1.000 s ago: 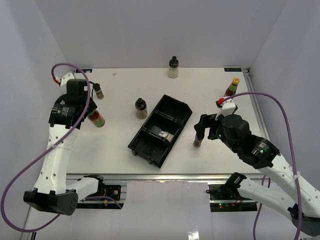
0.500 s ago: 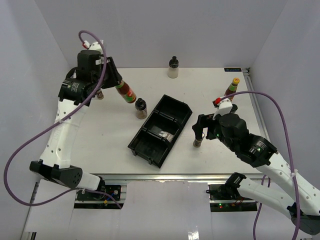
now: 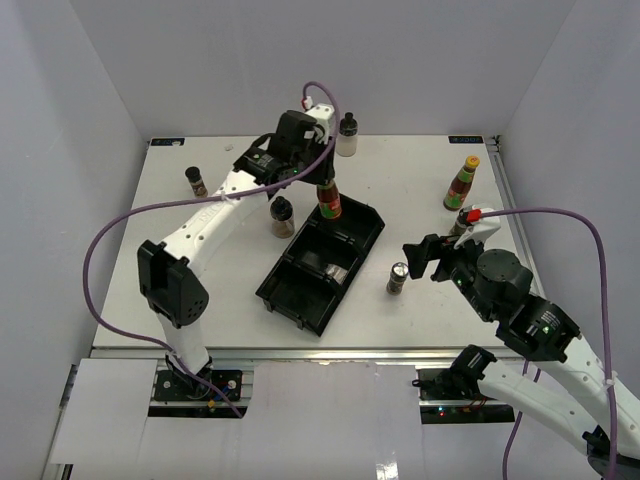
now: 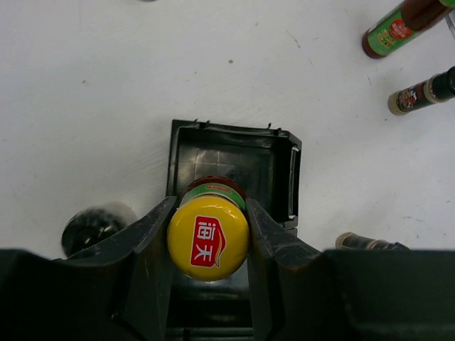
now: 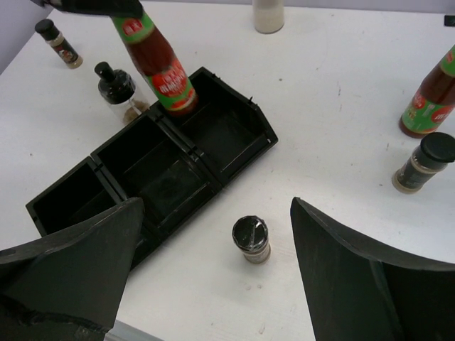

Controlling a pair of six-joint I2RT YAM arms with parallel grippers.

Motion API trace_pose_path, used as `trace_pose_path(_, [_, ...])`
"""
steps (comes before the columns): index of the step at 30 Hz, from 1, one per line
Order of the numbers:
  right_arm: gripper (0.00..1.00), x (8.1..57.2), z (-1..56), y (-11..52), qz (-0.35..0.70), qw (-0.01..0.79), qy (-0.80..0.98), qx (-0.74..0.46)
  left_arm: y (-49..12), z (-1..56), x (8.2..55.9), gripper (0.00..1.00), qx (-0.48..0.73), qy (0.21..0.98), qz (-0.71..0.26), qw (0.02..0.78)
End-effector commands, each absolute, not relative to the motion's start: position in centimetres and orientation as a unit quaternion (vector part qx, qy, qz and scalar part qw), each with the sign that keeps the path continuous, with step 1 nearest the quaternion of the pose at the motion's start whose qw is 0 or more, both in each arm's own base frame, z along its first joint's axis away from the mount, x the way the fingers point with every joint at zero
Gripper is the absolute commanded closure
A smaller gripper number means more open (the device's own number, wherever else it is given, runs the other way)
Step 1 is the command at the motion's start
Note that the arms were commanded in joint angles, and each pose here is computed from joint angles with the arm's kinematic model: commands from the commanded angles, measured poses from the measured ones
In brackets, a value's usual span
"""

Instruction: Organize the condiment bottles

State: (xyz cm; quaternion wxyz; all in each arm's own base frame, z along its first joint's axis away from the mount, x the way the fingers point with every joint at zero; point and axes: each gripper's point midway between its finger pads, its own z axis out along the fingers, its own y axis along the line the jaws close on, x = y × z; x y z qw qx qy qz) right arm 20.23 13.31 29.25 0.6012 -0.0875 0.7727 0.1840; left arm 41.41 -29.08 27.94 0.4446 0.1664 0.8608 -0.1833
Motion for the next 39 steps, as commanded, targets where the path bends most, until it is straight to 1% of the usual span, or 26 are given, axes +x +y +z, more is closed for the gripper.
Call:
trace_pose_path(1, [0.1, 21.0, 31.9, 12.2, 0.175, 0.647, 0.739, -0.063, -32.6, 35.0, 43.1, 1.0, 0.19, 0.784, -0.198, 0.557])
trace_pose_path(9, [0.1, 20.8, 32.1, 11.5, 0.164, 0.657, 0.734, -0.062, -33.8, 32.4, 43.8, 1.0, 0.194, 0.768, -0.189, 0.58])
trace_pose_path(18, [0.1, 20.7, 32.2, 11.3, 0.165, 0.665, 0.726, -0.062, -33.6, 28.7, 44.3, 1.0, 0.205, 0.779, -0.148, 0.574])
trace_pose_path(30, [0.1, 20.5, 32.4, 10.8, 0.165, 0.673, 0.719, -0.058, -33.6, 24.5, 44.3, 1.0, 0.21, 0.793, -0.137, 0.555])
trace_pose_path(31, [0.1, 20.5, 32.4, 10.8, 0.165, 0.672, 0.719, -0.058, -33.6, 24.3, 44.3, 0.95, 0.211, 0.794, -0.136, 0.553])
trace_pose_path(32, [0.1, 20.5, 32.3, 10.8, 0.165, 0.673, 0.719, -0.058, -33.6, 24.0, 44.3, 0.86, 0.212, 0.796, -0.135, 0.551])
trace_pose_path(33, [0.1, 20.5, 32.3, 10.8, 0.165, 0.673, 0.719, -0.058, -33.7, 23.8, 44.3, 0.71, 0.213, 0.798, -0.134, 0.548])
trace_pose_path(36, [0.1, 20.6, 32.2, 10.7, 0.163, 0.673, 0.719, -0.056, -33.6, 23.2, 44.2, 0.47, 0.213, 0.801, -0.133, 0.544])
trace_pose_path(38, [0.1, 20.6, 32.2, 10.6, 0.162, 0.673, 0.719, -0.055, -33.5, 23.2, 44.1, 0.34, 0.211, 0.802, -0.132, 0.543])
trace_pose_path(39, [0.1, 20.6, 32.2, 10.6, 0.162, 0.673, 0.719, -0.055, -33.4, 23.0, 44.1, 0.32, 0.21, 0.804, -0.131, 0.541])
